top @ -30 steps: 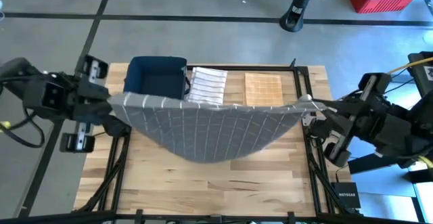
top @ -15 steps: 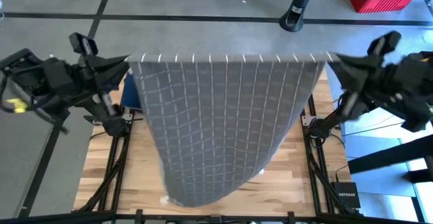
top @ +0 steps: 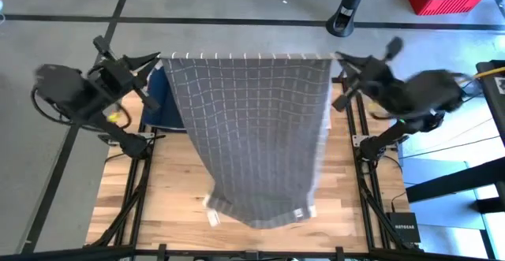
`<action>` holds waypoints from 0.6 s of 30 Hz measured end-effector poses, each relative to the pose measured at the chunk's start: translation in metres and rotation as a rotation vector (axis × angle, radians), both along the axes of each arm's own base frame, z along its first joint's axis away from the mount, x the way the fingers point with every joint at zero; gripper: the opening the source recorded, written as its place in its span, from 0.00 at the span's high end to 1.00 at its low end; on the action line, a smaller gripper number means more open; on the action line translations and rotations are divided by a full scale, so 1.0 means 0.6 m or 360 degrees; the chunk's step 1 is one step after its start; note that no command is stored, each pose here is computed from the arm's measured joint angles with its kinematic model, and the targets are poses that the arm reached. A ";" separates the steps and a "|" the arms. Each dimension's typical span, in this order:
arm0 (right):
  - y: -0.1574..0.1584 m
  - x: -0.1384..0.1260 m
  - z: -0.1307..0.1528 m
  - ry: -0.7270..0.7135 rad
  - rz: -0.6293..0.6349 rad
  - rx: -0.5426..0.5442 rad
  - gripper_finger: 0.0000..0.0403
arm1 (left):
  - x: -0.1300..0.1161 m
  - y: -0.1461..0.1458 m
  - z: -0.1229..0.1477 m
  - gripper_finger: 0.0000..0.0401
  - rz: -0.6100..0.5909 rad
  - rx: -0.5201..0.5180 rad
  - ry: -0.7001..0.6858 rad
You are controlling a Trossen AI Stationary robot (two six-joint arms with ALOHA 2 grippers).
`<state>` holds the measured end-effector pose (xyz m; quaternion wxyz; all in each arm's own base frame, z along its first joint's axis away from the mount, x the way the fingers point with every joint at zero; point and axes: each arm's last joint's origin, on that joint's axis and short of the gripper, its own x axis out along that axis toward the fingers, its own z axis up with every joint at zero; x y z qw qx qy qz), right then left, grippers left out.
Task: Fold towel
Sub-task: Fold the gray towel
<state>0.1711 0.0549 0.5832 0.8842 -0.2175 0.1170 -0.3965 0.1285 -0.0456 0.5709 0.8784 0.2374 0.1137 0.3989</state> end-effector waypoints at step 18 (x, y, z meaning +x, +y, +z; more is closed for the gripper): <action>-0.096 0.037 -0.149 0.0632 -0.0551 0.0043 1.00 | 0.061 0.026 -0.101 1.00 0.0131 -0.0081 0.0395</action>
